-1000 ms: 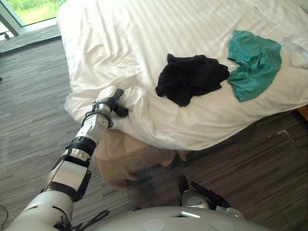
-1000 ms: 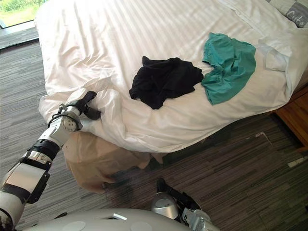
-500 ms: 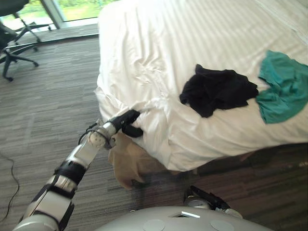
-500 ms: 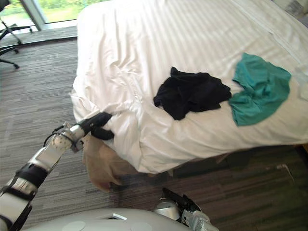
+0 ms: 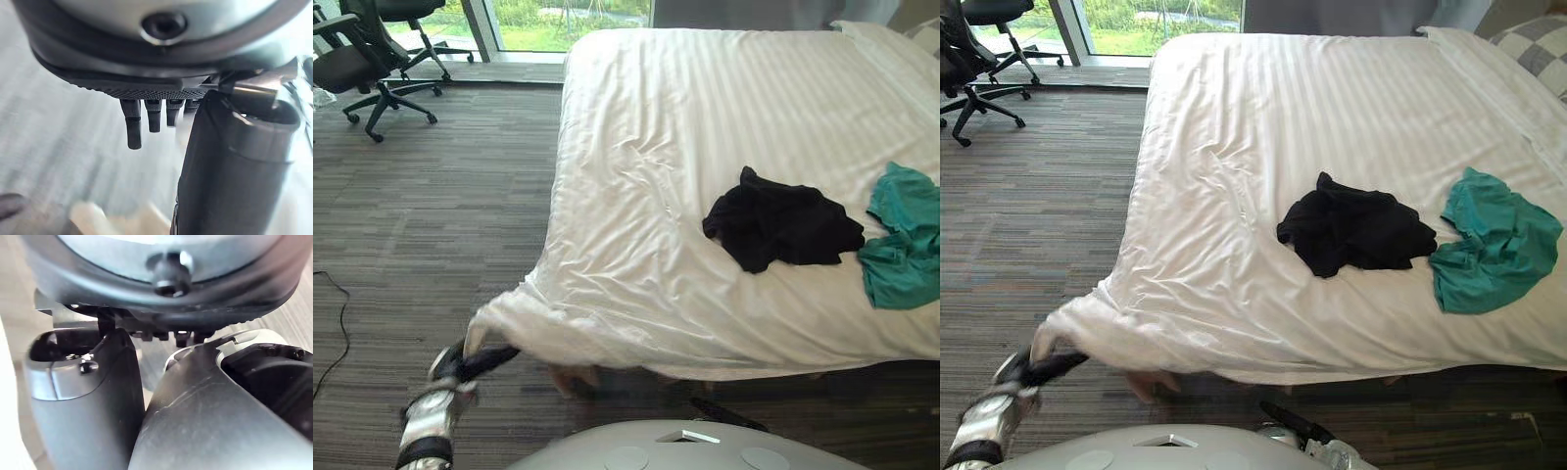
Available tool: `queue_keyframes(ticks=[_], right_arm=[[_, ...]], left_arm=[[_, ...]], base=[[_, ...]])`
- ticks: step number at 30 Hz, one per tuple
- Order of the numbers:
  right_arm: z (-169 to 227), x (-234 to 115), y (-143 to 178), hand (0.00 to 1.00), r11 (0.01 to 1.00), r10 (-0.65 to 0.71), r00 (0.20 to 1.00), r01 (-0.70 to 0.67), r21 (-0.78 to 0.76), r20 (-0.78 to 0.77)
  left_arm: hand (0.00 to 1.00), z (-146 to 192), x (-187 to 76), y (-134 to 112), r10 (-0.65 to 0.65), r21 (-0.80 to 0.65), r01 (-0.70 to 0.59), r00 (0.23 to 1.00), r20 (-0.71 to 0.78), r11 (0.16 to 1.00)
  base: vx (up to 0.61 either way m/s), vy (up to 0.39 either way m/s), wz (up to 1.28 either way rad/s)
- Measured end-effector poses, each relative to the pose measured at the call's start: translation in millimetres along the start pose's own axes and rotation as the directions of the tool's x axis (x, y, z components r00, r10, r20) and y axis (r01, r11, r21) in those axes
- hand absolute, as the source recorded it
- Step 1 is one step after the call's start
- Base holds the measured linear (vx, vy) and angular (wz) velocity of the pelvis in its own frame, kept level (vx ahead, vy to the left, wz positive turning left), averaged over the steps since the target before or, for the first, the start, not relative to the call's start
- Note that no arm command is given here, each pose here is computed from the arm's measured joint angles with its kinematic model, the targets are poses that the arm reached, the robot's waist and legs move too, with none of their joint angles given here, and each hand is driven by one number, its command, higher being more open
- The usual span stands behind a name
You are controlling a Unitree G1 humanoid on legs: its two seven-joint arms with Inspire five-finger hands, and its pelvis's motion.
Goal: Tidy up the quilt and then pick up the clothes from the bed and put them into the laundry hamper
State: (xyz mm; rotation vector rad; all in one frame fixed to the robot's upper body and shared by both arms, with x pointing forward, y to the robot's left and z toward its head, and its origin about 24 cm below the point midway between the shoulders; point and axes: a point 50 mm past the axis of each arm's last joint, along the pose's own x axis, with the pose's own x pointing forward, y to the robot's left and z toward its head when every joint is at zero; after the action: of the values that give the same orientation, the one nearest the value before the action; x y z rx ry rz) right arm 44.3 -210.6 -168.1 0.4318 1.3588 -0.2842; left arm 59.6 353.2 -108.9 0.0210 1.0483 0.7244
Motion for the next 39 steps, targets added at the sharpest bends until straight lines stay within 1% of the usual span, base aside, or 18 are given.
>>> queue_keyframes(ticks=[1, 4, 5, 8, 11, 13, 16, 17, 19, 21, 23, 25, 27, 29, 33, 34, 37, 39], right_arm=[[-3.5, -0.5, -2.1, 1.0, 1.0, -0.004, 1.0, 0.004, 0.02, -0.008], [-13.5, -1.8, -7.0, 1.0, 0.998, -0.015, 0.999, 0.017, 0.061, -0.038], [-16.6, -2.3, -9.2, 1.0, 0.997, -0.023, 0.998, 0.026, 0.068, -0.056], [-18.4, -2.6, -11.5, 1.0, 0.996, -0.028, 0.997, 0.034, 0.086, -0.066], [-19.4, -3.7, -15.1, 1.0, 0.992, -0.036, 0.997, 0.043, 0.12, -0.063], [-22.0, -3.8, -15.4, 1.0, 0.984, -0.038, 0.997, 0.048, 0.169, -0.061], [-24.2, -3.8, -15.6, 1.0, 0.967, -0.054, 0.997, 0.067, 0.244, -0.06], [-24.4, -3.8, -15.5, 1.0, 0.961, -0.057, 0.997, 0.071, 0.266, -0.059], [-26.6, -3.3, -13.9, 1.0, 0.935, -0.074, 0.996, 0.088, 0.343, -0.053], [-26.7, -3.0, -13.0, 1.0, 0.903, -0.092, 0.995, 0.102, 0.418, -0.045], [-27.2, -3.0, -13.2, 1.0, 0.82, -0.119, 0.993, 0.112, 0.562, -0.025], [-27.6, -2.2, -11.2, 1.0, 0.616, -0.187, 0.982, 0.117, 0.779, 0.0], [-29.9, -2.2, -11.6, 1.0, 0.486, -0.246, 0.969, 0.13, 0.864, -0.007], [-34.2, -3.5, -15.2, 1.0, 0.402, -0.308, 0.951, 0.159, 0.902, -0.03], [-32.9, -10.6, -30.0, 1.0, 0.3, -0.47, 0.882, 0.188, 0.935, -0.026], [-29.0, -13.3, -34.9, 0.0, 0.279, -0.505, 0.863, 0.176, 0.944, -0.012], [-4.6, -25.9, -53.1, 0.0, 0.281, -0.616, 0.784, 0.13, 0.951, 0.075], [30.3, -46.0, -71.5, 0.0, 0.345, -0.696, 0.687, 0.066, 0.936, 0.208]], left_arm=[[1.0, -18.3, -3.3, 21.2, 0.103, -0.078, -0.108, 0.992, -0.068, 0.991], [1.0, -46.6, -15.0, 57.1, 0.241, -0.207, -0.27, 0.958, -0.158, 0.94], [1.0, -59.5, -22.7, 75.1, 0.304, -0.272, -0.35, 0.932, -0.199, 0.896], [1.0, -71.6, -28.8, 81.8, 0.326, -0.304, -0.381, 0.921, -0.215, 0.873], [1.0, -81.9, -29.9, 66.2, 0.291, -0.352, -0.346, 0.935, -0.201, 0.87], [1.0, -76.5, -25.0, 42.5, 0.225, -0.38, -0.258, 0.966, -0.13, 0.889], [1.0, -62.7, -18.9, -8.7, 0.076, -0.34, -0.076, 0.997, -0.012, 0.938], [1.0, -59.5, -18.2, -18.3, 0.046, -0.326, -0.041, 0.999, 0.007, 0.945], [1.0, -49.2, -18.2, -51.5, -0.057, -0.27, 0.073, 0.996, 0.067, 0.96], [1.0, -45.8, -20.7, -72.3, -0.126, -0.229, 0.145, 0.988, 0.094, 0.963], [1.0, -47.2, -24.2, -87.4, -0.182, -0.195, 0.198, 0.978, 0.098, 0.961], [1.0, -51.4, -27.7, -100.0, -0.226, -0.168, 0.237, 0.971, 0.082, 0.957], [1.0, -53.6, -29.5, -106.6, -0.247, -0.154, 0.254, 0.967, 0.066, 0.955], [1.0, -55.7, -30.5, -108.6, -0.245, -0.155, 0.251, 0.968, 0.056, 0.956], [1.0, -62.4, -30.4, -107.2, -0.213, -0.159, 0.211, 0.977, 0.007, 0.964], [1.0, -63.8, -30.6, -107.2, -0.211, -0.164, 0.208, 0.977, -0.002, 0.964], [1.0, -71.9, -32.5, -104.2, -0.198, -0.177, 0.189, 0.98, -0.031, 0.966], [1.0, -74.9, -33.0, -102.1, -0.193, -0.174, 0.183, 0.98, -0.042, 0.967]], base=[[0.01, -0.038, 0.16], [-0.01, -0.005, 0.23], [-0.05, 0.01, 0.24], [-0.07, -0.002, 0.13], [-0.08, -0.022, 0.02], [-0.09, -0.035, 0.05], [-0.16, -0.046, -0.02], [-0.14, -0.033, -0.05], [-0.13, -0.027, -0.11], [-0.09, -0.009, -0.24], [-0.02, -0.003, -0.32], [0.04, -0.003, -0.5], [0.04, -0.007, -0.4], [0.04, -0.005, -0.35], [0.02, -0.01, -0.16], [-0.01, -0.01, -0.15], [-0.04, -0.009, -0.07], [-0.07, -0.013, 0.0]])
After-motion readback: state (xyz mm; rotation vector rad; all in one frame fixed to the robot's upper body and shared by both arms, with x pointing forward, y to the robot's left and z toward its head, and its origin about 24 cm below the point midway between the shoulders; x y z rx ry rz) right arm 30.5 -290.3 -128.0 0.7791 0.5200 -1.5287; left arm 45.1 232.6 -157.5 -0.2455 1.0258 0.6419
